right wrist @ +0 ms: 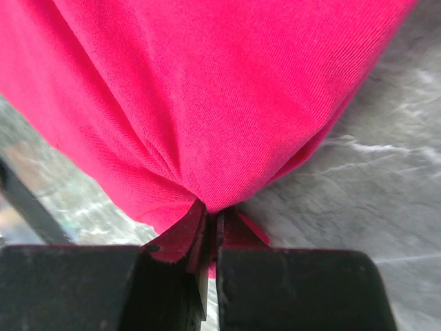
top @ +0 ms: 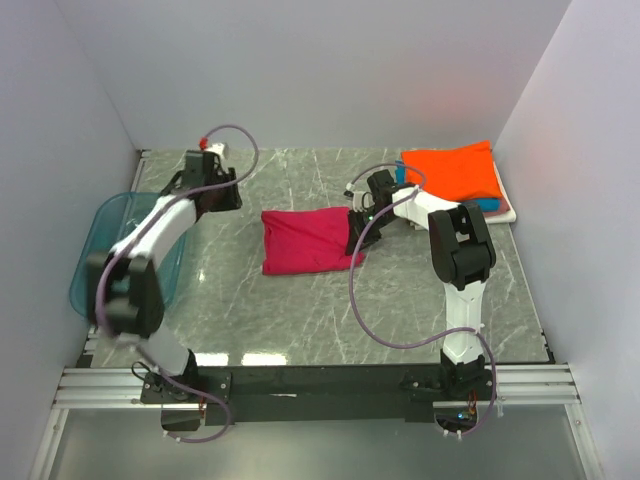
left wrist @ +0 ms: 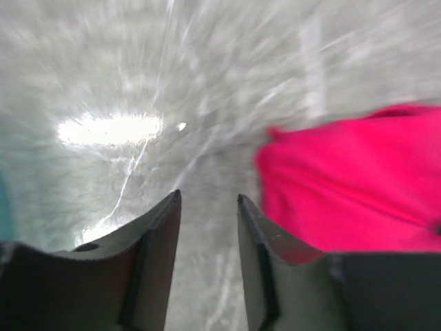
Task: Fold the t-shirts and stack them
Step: Neatly place the folded tshirt to the corner
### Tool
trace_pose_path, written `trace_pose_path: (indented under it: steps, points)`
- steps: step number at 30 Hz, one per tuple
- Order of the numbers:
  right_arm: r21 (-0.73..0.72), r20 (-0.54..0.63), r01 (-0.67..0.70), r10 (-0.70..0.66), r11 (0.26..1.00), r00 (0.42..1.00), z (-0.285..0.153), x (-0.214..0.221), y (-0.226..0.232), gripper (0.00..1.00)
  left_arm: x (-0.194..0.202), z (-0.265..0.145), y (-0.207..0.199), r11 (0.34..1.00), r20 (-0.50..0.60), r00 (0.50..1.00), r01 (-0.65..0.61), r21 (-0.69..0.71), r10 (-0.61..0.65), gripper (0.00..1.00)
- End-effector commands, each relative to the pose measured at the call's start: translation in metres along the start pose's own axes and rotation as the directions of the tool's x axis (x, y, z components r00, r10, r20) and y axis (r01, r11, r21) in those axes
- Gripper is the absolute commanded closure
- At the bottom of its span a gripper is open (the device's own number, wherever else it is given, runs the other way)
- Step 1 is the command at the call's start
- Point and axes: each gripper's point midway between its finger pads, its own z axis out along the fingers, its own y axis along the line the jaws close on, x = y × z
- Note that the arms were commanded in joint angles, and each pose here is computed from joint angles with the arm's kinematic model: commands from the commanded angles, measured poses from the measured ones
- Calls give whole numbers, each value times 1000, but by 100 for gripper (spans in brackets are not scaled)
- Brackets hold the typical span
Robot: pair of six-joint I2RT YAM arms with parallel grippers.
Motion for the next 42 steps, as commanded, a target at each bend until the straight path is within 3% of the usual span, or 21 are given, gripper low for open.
trace_pose_path:
  steps: [1,7,14,20,30,42]
  points:
    - [138,20,132,-137,982,990,-26,-13,-19,100,-58,-92,-28,994,302,953,-42,104,8,55]
    - [258,64,257,-282,931,957,-63,-47,-20,100,-17,-146,-16,993,376,926,-66,102,23,47]
    - [428,65,284,-343,858,937,-103,-75,-29,100,32,-162,1,996,376,926,-68,64,39,45]
    - [594,70,269,-381,758,922,-149,-94,-37,100,35,-174,0,994,415,909,-79,75,41,44]
    - [736,71,258,-450,626,890,-209,-115,-33,100,37,-180,-4,991,432,901,-94,94,44,44]
    - [818,82,205,-461,538,884,-252,-125,-40,100,36,-180,-5,989,432,900,-105,100,52,45]
